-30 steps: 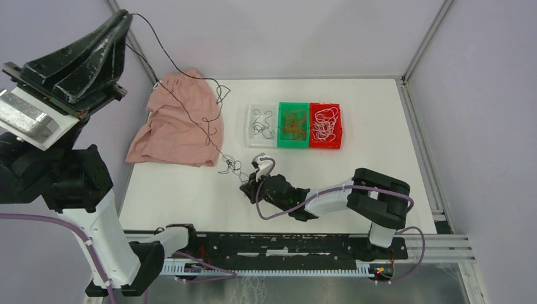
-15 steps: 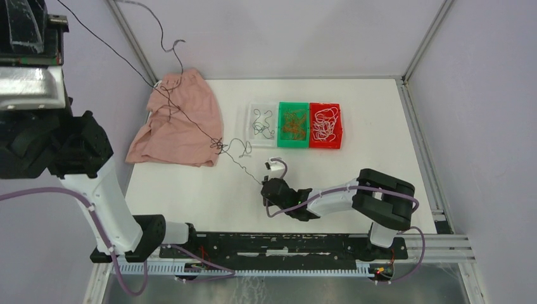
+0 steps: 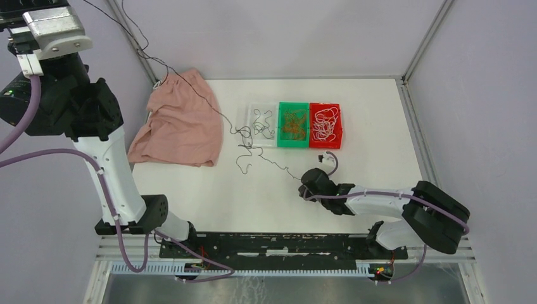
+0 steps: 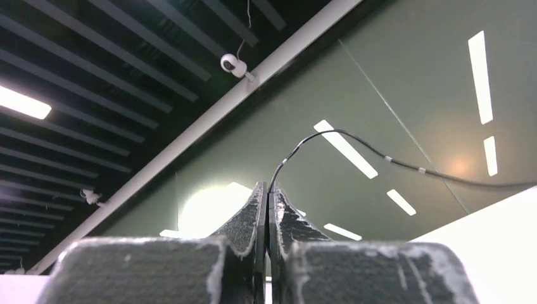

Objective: Untangle the cables
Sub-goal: Untie the cable.

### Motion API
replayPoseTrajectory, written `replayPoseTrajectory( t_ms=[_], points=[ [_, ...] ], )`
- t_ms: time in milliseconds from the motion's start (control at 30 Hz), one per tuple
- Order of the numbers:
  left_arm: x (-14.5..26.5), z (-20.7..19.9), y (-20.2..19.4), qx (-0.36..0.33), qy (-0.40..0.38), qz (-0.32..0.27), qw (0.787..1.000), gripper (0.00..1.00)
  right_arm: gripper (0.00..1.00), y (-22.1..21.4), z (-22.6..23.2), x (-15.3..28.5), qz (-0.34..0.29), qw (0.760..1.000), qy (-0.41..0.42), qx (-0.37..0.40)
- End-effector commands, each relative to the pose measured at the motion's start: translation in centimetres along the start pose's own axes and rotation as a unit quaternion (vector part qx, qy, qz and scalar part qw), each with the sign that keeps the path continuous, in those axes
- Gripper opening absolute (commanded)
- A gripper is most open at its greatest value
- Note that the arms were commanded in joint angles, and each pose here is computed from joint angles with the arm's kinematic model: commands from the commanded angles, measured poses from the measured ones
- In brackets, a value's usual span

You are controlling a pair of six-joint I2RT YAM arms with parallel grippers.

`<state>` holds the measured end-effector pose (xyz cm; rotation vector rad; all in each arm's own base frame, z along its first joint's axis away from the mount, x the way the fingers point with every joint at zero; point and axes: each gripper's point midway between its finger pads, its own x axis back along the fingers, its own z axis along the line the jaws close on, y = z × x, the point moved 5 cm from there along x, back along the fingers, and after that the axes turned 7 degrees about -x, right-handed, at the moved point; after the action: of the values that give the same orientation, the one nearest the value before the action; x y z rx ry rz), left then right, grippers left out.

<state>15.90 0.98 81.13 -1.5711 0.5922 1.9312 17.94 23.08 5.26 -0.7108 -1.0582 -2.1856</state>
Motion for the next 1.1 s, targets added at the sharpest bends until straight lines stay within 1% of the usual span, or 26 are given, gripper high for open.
replayPoseTrajectory(
  t_ms=[0,67,133,200,267,333,400,467,500,567,633,667,767,800,833,933,967,1067],
  points=[
    [0.7,2.5,2.5,-0.007,0.006,-0.009,1.000,0.03,0.00,0.7,0.7,1.3,0.022,1.000,-0.006,0.013],
    [1.3,1.4,2.0,-0.007,-0.011,-0.010,1.000,0.03,0.00,0.8,0.8,1.6,0.033,0.999,-0.027,0.031],
    [1.1,1.8,1.7,0.000,0.007,0.001,1.000,0.03,0.00,1.0,0.8,2.3,0.038,0.998,-0.025,0.042],
    [0.8,2.2,1.8,0.006,0.006,0.012,1.000,0.03,0.00,1.7,0.5,3.3,0.027,0.998,-0.026,0.051],
    [1.1,1.9,1.8,-0.004,-0.006,0.006,1.000,0.03,0.00,2.8,-1.3,4.3,0.000,0.997,-0.053,0.049],
    [0.9,2.3,2.0,-0.014,0.007,0.002,1.000,0.03,0.00,3.6,-3.3,4.7,-0.002,0.999,-0.051,0.003],
    [0.7,2.7,1.4,-0.017,0.029,0.015,0.999,0.03,0.00,4.0,-4.6,4.9,0.005,0.996,-0.024,-0.085],
    [0.7,2.8,1.0,-0.026,0.036,0.026,0.999,0.03,0.00,4.4,-6.2,5.1,-0.008,0.983,-0.011,-0.182],
    [0.8,2.8,0.8,-0.035,0.035,0.030,0.998,0.03,0.00,4.8,-6.7,5.4,-0.021,0.977,-0.009,-0.210],
    [0.9,2.8,0.5,-0.064,0.034,0.034,0.997,0.03,0.00,6.2,-7.1,6.1,-0.047,0.971,-0.002,-0.234],
    [0.8,3.2,0.5,-0.097,0.041,0.033,0.994,0.03,0.00,7.5,-7.5,6.5,-0.060,0.973,-0.019,-0.224],
    [0.6,3.5,0.5,-0.115,0.049,0.033,0.992,0.03,0.00,7.9,-7.8,6.4,-0.059,0.974,-0.031,-0.218],
    [0.3,3.9,0.2,-0.174,0.063,0.032,0.982,0.03,0.00,8.4,-9.1,5.5,-0.027,0.973,-0.077,-0.214],
    [0.3,3.8,-0.1,-0.188,0.063,0.035,0.979,0.03,0.00,8.4,-9.7,5.1,-0.016,0.971,-0.093,-0.220],
    [0.4,3.8,-0.3,-0.186,0.066,0.043,0.979,0.03,0.00,8.5,-10.2,4.8,-0.009,0.968,-0.099,-0.231],
    [1.1,1.5,-1.4,-0.145,-0.002,0.066,0.987,0.03,0.00,9.2,-10.0,4.2,-0.010,0.972,-0.068,-0.227],
    [1.7,1.5,-0.5,-0.122,-0.019,0.058,0.991,0.03,0.00,9.5,-9.5,4.3,-0.012,0.974,-0.055,-0.220],
    [4.6,-2.6,-0.2,-0.047,-0.137,0.041,0.989,0.03,0.00,10.4,-8.2,4.7,-0.014,0.980,-0.026,-0.196]
  ],
)
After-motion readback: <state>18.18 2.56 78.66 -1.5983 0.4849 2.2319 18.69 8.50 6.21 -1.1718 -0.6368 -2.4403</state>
